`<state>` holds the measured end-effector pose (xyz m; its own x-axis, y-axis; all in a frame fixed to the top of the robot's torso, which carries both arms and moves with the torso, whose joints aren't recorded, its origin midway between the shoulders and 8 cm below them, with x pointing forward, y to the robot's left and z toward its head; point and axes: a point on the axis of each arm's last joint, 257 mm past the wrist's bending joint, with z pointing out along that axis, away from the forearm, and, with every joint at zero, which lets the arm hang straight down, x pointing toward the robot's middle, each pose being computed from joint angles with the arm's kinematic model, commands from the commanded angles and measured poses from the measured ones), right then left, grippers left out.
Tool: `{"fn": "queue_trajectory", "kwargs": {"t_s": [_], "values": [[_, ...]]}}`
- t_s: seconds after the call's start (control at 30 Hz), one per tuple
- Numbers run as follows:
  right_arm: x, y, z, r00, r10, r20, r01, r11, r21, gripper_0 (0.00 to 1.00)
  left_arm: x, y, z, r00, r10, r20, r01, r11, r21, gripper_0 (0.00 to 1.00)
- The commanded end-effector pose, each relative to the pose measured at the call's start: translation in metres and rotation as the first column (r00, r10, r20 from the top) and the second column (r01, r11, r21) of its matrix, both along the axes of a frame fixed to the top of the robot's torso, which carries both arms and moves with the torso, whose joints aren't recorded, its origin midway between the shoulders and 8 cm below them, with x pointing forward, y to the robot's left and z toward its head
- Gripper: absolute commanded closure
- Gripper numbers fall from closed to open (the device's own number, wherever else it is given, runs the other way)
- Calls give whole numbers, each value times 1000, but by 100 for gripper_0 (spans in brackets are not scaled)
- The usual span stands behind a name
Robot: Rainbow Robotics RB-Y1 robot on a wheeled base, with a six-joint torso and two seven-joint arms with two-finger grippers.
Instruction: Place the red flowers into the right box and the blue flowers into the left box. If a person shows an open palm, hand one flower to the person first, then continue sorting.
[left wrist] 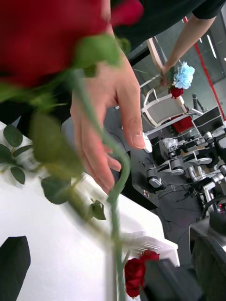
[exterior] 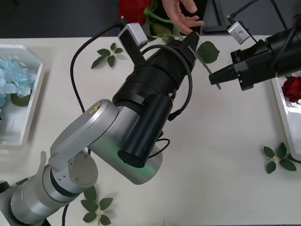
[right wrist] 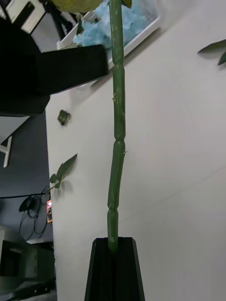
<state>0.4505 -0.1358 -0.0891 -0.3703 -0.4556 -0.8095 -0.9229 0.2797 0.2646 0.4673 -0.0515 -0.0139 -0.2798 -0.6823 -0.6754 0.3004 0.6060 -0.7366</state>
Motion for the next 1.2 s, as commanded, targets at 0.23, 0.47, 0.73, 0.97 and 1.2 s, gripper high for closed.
{"fn": "queue_trajectory", "kwargs": {"t_s": [0.23, 0.47, 0.73, 0.97, 1.2], "values": [[101, -9, 75, 927, -323, 192, 280, 934, 220, 100, -4, -2, 11, 998, -26, 57, 24, 999, 39, 0], [142, 24, 116, 841, -408, 355, 303, 899, 315, 100, -3, -2, 10, 998, -26, 55, 24, 999, 40, 0], [175, 56, 154, 664, -487, 567, 297, 868, 397, 100, -3, -2, 10, 998, -26, 55, 24, 999, 40, 0], [186, 79, 183, 510, -528, 679, 273, 848, 454, 100, -3, -2, 10, 998, -26, 55, 24, 999, 40, 0], [185, 86, 190, 476, -542, 693, 260, 839, 478, 100, -3, -2, 10, 998, -26, 55, 24, 999, 40, 0]]}}
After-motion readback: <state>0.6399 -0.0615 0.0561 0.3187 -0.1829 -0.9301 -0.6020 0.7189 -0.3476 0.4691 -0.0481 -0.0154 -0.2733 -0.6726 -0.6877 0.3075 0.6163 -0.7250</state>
